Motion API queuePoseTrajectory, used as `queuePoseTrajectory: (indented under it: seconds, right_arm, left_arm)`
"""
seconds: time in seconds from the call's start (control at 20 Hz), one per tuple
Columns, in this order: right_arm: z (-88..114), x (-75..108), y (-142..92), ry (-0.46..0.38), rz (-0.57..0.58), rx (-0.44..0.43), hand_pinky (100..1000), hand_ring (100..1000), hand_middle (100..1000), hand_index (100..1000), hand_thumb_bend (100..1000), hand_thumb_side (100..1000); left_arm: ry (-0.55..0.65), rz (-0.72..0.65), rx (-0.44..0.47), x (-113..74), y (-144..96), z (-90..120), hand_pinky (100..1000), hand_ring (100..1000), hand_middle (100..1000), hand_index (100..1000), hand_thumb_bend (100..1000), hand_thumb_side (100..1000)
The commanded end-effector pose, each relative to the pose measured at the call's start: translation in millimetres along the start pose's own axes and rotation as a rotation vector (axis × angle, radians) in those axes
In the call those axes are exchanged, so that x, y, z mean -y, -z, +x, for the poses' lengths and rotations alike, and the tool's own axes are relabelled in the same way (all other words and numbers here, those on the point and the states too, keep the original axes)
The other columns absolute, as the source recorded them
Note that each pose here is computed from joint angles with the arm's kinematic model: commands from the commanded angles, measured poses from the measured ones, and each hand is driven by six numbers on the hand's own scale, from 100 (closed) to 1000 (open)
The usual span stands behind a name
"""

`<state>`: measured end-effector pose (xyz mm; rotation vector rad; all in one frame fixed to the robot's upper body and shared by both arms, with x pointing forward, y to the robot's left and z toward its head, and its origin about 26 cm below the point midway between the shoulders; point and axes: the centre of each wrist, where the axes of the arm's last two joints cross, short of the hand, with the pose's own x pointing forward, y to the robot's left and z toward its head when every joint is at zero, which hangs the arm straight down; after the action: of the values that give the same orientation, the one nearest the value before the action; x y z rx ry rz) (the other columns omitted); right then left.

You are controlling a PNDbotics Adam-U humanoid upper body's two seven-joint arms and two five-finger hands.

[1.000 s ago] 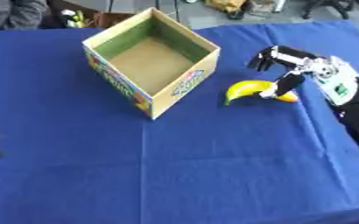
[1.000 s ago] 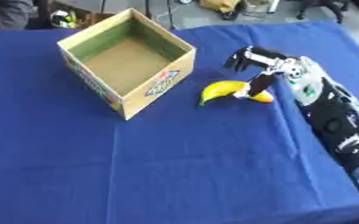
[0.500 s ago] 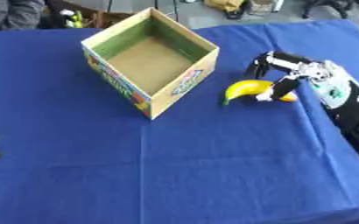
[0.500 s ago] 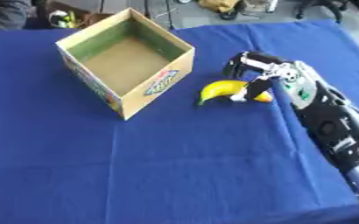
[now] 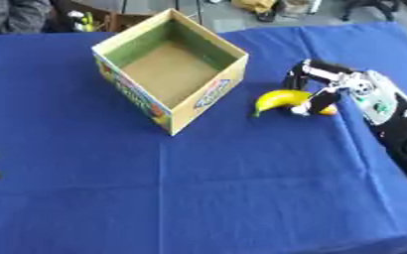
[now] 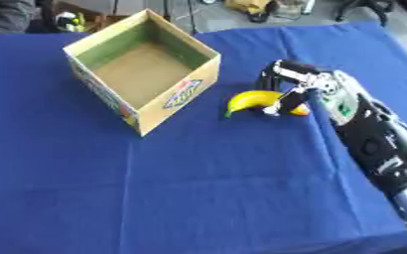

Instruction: Pick up objects on the table and place them in the box.

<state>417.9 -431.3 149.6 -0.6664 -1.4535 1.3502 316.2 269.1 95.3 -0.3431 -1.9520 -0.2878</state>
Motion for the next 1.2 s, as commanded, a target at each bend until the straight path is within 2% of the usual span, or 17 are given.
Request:
queuePoseTrajectory:
  seconds: [0.05, 0.15, 0.5, 0.9, 1.2]
  right_arm:
    - [-3, 11.3, -5, -0.023, -0.025, -0.014, 454, 357, 401, 487, 148, 124]
    - [-3, 12.2, -5, -0.014, -0.037, -0.011, 422, 316, 360, 446, 100, 106]
    - [5, 30.3, -8, -0.007, -0.088, 0.032, 392, 281, 327, 414, 100, 100]
    - [24, 73.6, -11, -0.011, -0.199, 0.119, 388, 274, 322, 411, 100, 100]
    - [45, 99.4, 1, -0.041, -0.215, 0.186, 393, 280, 327, 414, 100, 100]
  left_arm:
    - [0.019, -0.013, 0.018, -3.2, 3, 7, 657, 731, 629, 705, 246, 1000]
    - [0.019, -0.012, 0.018, -3.4, 3, 8, 657, 731, 629, 705, 246, 1000]
    - [0.018, -0.008, 0.015, -4.2, 2, 7, 656, 731, 629, 705, 251, 1000]
    - [0.019, 0.002, 0.004, -5.9, -1, 6, 656, 731, 629, 705, 256, 1000]
    - [0.017, -0.002, -0.001, -5.6, -1, 5, 656, 731, 629, 705, 260, 1000]
